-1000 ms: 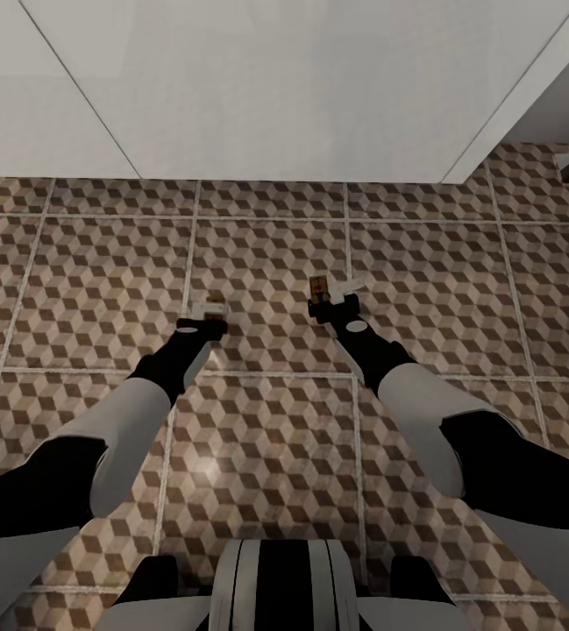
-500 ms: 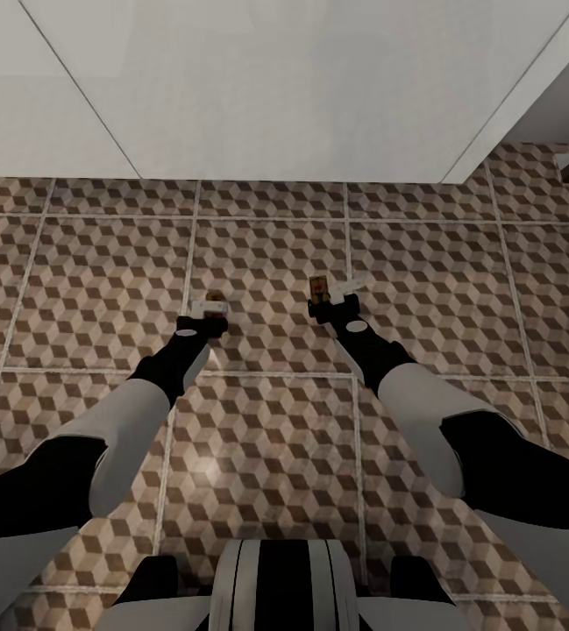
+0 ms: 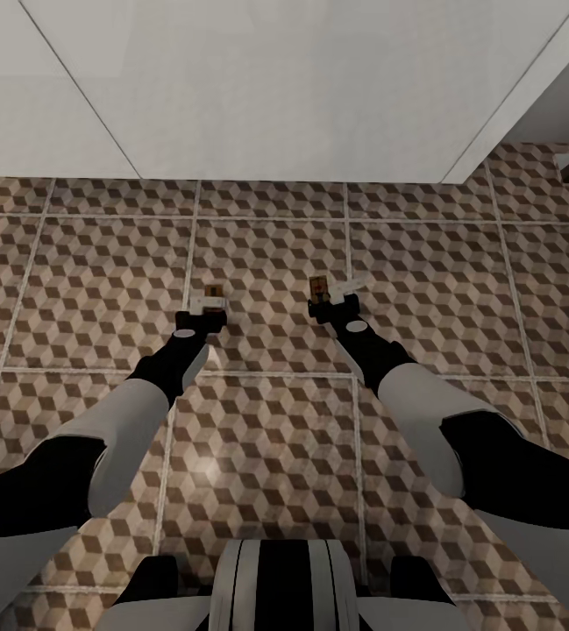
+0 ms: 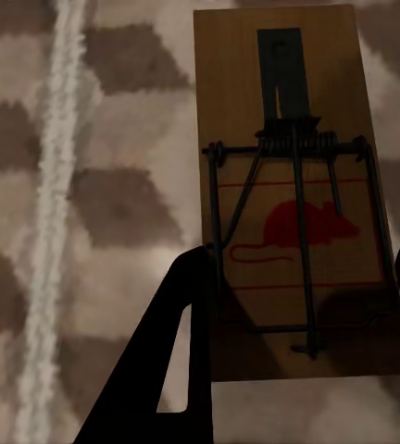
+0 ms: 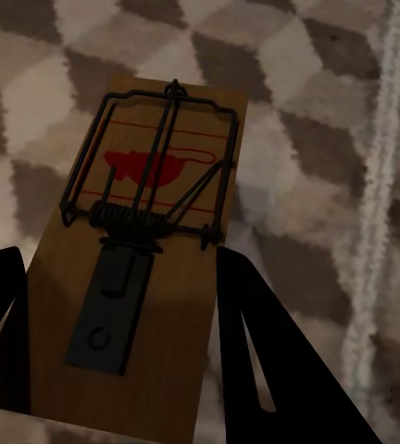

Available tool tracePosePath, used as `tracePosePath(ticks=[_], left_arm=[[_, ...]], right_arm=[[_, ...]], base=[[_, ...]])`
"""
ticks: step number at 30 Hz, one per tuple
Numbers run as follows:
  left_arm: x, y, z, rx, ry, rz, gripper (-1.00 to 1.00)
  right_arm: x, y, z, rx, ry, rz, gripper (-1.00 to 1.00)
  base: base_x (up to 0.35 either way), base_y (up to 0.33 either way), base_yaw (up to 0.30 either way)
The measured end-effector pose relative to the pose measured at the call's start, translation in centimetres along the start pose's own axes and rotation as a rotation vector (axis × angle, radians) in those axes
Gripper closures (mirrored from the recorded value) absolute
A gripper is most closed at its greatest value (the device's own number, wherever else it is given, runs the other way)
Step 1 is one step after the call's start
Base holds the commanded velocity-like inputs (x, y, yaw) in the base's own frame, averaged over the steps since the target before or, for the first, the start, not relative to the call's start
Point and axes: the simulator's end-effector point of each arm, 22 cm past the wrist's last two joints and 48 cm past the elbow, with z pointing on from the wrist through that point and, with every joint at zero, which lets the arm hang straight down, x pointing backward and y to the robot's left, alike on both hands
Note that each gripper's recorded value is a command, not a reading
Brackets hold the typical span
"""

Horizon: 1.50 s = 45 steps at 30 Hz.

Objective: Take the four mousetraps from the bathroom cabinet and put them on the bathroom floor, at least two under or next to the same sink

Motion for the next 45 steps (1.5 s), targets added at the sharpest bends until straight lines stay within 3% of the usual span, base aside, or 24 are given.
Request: tracePosePath(ticks=[15,32,45], left_arm=[[0.10,0.25,0.04,-0.003,0.000,0.000,1.00],[0.10,0.28,0.03,-0.004,0.000,0.001,1.00],[0.52,0.16,-0.01,-0.002,0.006,0.001,1.00]], right_arm=[[0.00,0.00,0.00,0.000,0.000,0.000,1.00],[0.08,0.27,-0.02,-0.012,0.003,0.000,1.00],[0.38,0.78,-0.05,-0.033,0.008,0.000,1.00]], base=[[0.006,0.000,0.000],[0.166,0.000,0.000],[0.027,0.000,0.000]])
